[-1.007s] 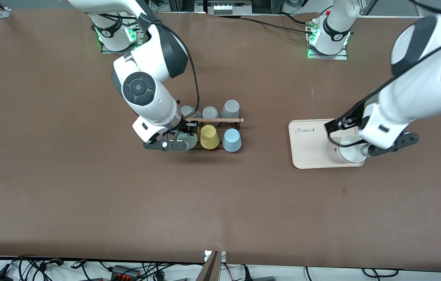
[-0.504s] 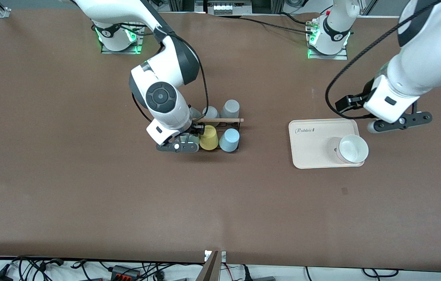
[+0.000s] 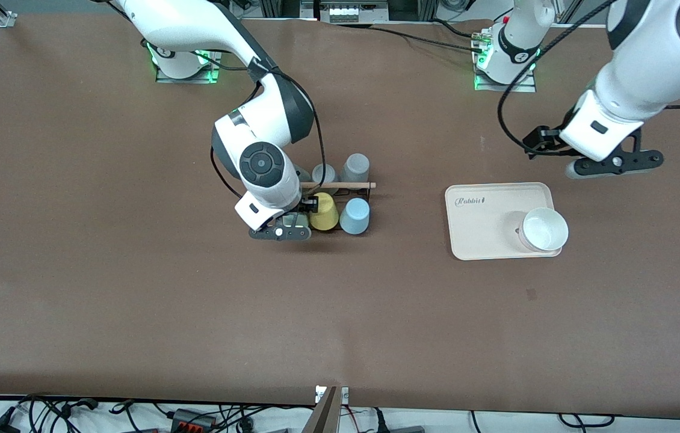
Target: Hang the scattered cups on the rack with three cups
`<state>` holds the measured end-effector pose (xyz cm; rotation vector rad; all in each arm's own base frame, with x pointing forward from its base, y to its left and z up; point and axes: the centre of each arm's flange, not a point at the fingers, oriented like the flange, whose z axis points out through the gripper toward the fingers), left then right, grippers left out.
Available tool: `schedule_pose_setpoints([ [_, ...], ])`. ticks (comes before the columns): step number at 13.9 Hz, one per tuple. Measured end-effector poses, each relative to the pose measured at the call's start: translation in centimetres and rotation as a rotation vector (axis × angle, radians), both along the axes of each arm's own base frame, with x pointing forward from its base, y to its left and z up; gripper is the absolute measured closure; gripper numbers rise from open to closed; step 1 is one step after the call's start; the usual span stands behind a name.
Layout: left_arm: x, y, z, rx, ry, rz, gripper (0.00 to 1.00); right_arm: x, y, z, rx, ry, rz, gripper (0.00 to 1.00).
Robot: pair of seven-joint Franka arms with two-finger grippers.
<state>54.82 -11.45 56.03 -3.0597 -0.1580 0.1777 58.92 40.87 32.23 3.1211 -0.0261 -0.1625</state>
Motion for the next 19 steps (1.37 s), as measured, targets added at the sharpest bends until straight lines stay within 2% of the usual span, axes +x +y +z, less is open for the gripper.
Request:
schedule_pose_setpoints([
  [1, 0.2, 0.7, 0.0, -0.003, -0.001, -0.005, 0.00, 0.5, -0.5, 0.6, 0.005, -0.011, 0.014, 0.01],
  [2, 0.3, 1.0, 0.0, -0.005, -0.003, -0.008, 0.00, 1.0, -1.1, 1.6, 0.014, -0.025, 0.028, 0.00],
  [4, 0.5, 0.9, 0.4, -0.009, -0.018, -0.012, 0.00, 2.6, -3.3, 4.5, 0.034, -0.063, 0.014, 0.00],
  [6, 1.0, 0.9, 1.3, -0.021, -0.040, -0.010, 0.00, 5.0, -8.6, 8.5, 0.048, -0.093, -0.046, 0.00],
  [8, 1.4, 1.0, 1.6, -0.032, -0.047, -0.004, 0.00, 7.1, -15.8, 12.6, 0.053, -0.108, -0.130, 0.00],
  [10, 1.5, 1.1, 1.5, -0.044, -0.038, 0.003, 0.00, 8.0, -22.2, 15.5, 0.052, -0.106, -0.197, 0.00],
  [13, 1.7, 2.0, 1.3, -0.090, -0.021, 0.041, 0.00, 7.9, -27.0, 18.5, 0.058, -0.121, -0.162, 0.00],
  [16, 1.8, 2.6, 1.3, -0.093, -0.020, 0.063, 0.00, 6.7, -31.6, 20.9, 0.051, -0.075, -0.106, 0.00],
  [19, 1.6, 2.1, 1.6, -0.090, -0.023, 0.082, 0.00, 5.0, -37.5, 22.9, 0.056, -0.070, -0.087, 0.00],
])
